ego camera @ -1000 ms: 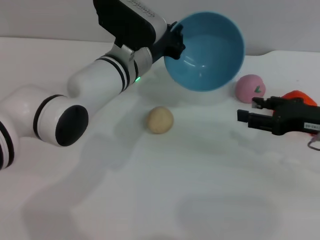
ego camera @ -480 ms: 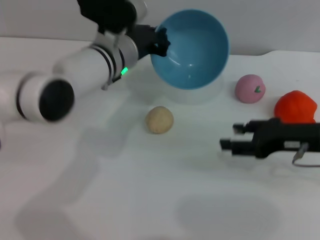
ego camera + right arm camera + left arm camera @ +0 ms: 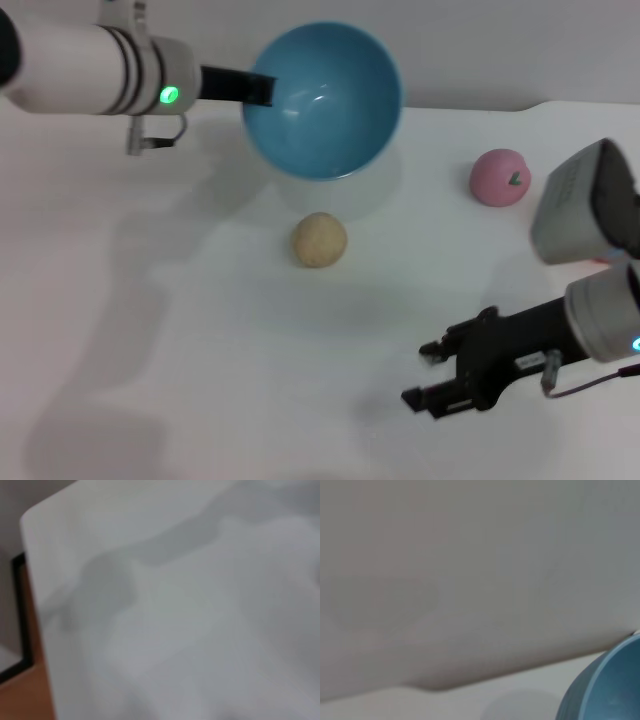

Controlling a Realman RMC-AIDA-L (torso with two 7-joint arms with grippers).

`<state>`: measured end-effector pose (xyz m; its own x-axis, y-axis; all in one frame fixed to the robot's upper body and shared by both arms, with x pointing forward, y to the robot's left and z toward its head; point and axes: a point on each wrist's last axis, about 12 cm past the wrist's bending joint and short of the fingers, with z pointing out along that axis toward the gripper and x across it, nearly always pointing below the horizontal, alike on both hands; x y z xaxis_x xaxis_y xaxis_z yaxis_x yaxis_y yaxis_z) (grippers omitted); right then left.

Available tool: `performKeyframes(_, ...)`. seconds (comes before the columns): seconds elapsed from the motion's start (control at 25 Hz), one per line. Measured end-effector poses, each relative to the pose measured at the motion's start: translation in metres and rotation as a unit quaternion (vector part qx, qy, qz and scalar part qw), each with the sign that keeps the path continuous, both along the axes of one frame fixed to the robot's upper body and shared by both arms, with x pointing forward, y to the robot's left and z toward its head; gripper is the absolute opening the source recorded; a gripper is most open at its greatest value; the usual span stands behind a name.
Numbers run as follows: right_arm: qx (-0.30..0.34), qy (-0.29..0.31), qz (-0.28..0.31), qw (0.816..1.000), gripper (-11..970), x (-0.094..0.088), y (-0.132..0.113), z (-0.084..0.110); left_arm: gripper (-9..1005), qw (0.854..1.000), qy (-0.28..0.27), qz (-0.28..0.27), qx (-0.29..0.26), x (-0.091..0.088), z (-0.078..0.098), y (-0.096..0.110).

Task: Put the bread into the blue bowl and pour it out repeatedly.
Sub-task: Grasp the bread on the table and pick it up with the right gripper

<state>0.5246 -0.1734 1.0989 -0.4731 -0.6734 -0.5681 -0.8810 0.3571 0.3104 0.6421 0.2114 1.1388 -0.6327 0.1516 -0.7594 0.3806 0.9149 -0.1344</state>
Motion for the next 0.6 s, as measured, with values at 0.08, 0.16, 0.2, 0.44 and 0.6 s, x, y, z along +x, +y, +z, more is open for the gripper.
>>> performKeyframes(0.08,-0.007,0.004,0.022,1.000,655,-0.002,0.007,0.001,7,1.000,0.018,0.010,-0.002,-0.002,0.001,0.009)
performKeyframes(0.16,-0.016,0.009,0.056,0.998,655,-0.006,0.018,0.002,7,0.999,0.037,0.028,-0.003,-0.005,0.000,0.021)
performKeyframes(0.2,-0.016,0.009,0.056,0.998,655,-0.006,0.018,0.002,7,0.999,0.037,0.028,-0.003,-0.005,0.000,0.021)
performKeyframes(0.44,-0.035,0.026,0.121,0.992,655,-0.017,0.037,0.001,7,0.999,0.042,0.034,-0.003,-0.010,-0.003,0.026)
performKeyframes(0.6,-0.043,0.038,0.159,0.986,654,-0.026,0.047,-0.001,6,0.998,0.047,0.032,-0.004,-0.010,-0.004,0.025)
